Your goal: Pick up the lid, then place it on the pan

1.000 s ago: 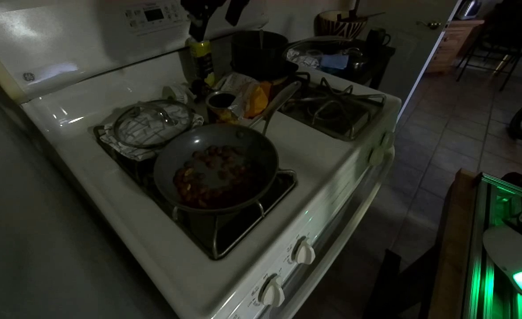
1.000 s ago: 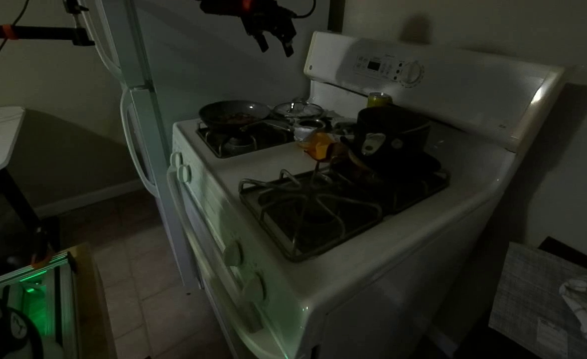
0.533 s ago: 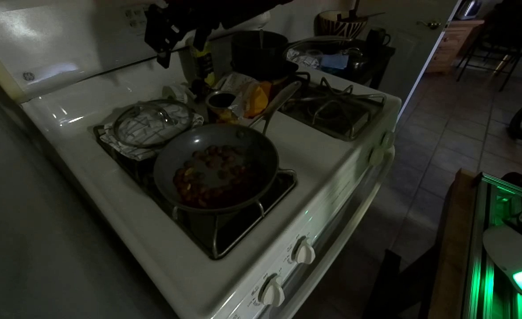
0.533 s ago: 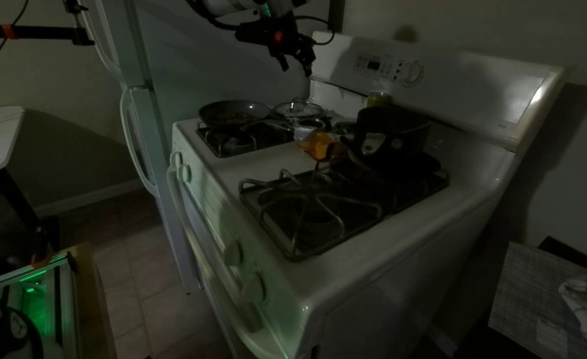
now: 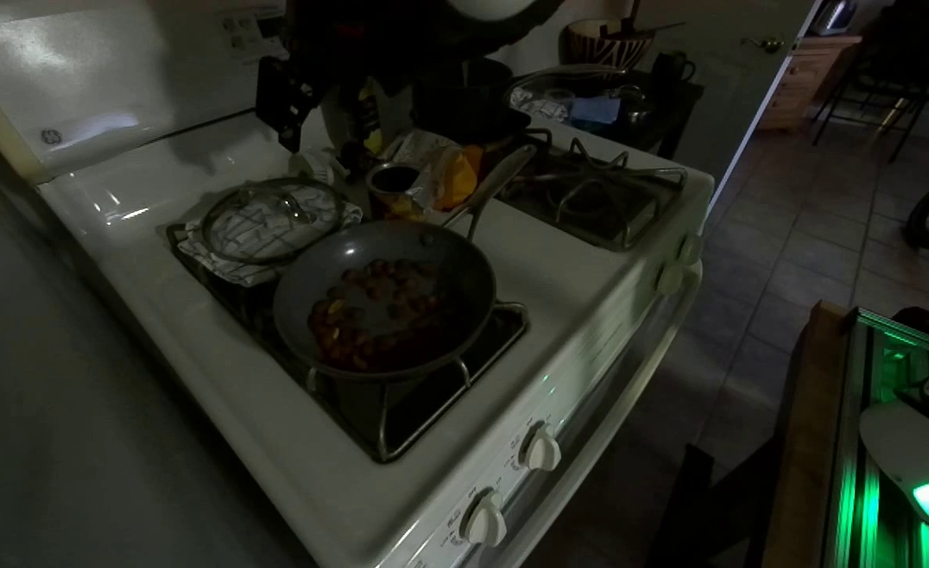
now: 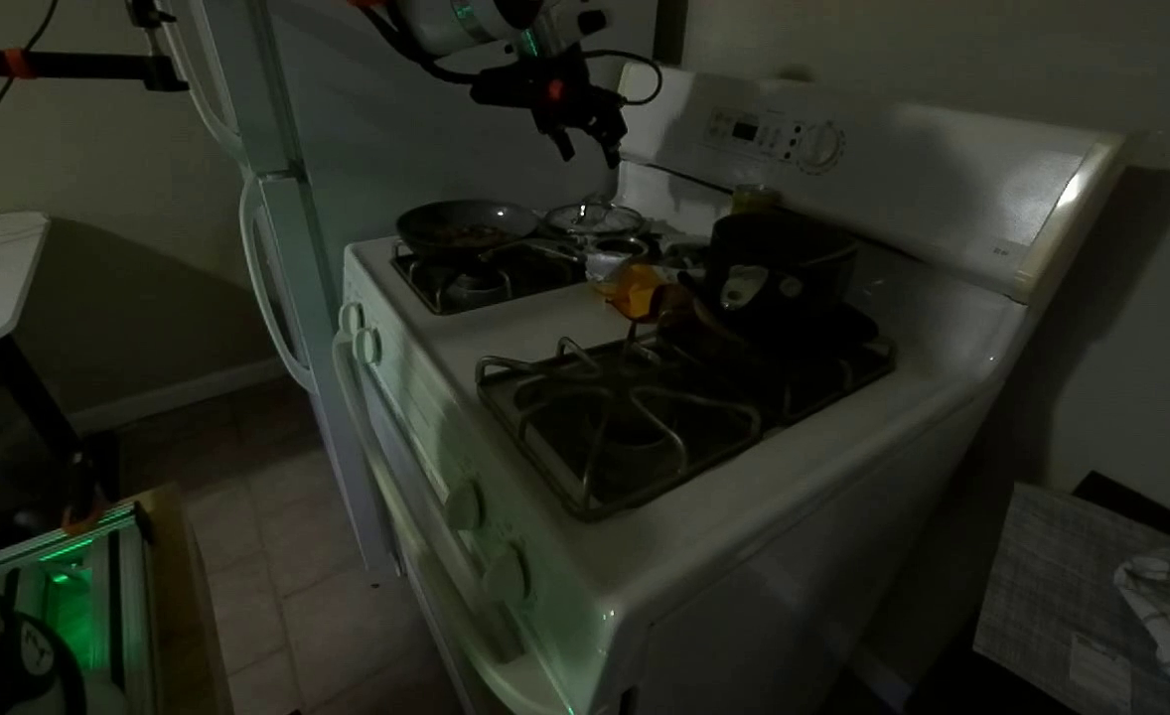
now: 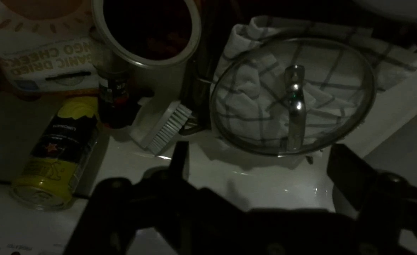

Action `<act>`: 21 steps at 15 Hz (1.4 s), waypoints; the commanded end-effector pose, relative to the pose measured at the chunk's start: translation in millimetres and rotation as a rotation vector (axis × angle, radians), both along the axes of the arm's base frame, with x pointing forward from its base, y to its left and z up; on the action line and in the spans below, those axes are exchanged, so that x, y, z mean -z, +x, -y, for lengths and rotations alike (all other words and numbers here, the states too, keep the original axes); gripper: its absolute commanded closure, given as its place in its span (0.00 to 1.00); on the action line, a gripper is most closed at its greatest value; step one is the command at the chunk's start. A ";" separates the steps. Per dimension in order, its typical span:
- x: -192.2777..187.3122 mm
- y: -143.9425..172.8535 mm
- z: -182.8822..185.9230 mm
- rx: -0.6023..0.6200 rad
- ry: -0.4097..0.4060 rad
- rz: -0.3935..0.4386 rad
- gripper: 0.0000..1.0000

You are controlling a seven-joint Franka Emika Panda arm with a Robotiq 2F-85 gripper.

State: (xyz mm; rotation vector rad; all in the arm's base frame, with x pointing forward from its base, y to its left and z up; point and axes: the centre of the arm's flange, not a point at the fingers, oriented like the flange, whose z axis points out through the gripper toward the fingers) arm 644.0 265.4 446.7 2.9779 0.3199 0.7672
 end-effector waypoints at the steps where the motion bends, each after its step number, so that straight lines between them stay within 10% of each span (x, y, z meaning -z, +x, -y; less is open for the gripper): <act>1: 30.5 23.4 -28.9 0.012 -0.061 -0.021 0.00; 21: 68.7 62.6 -26.6 -0.163 0.057 -0.226 0.33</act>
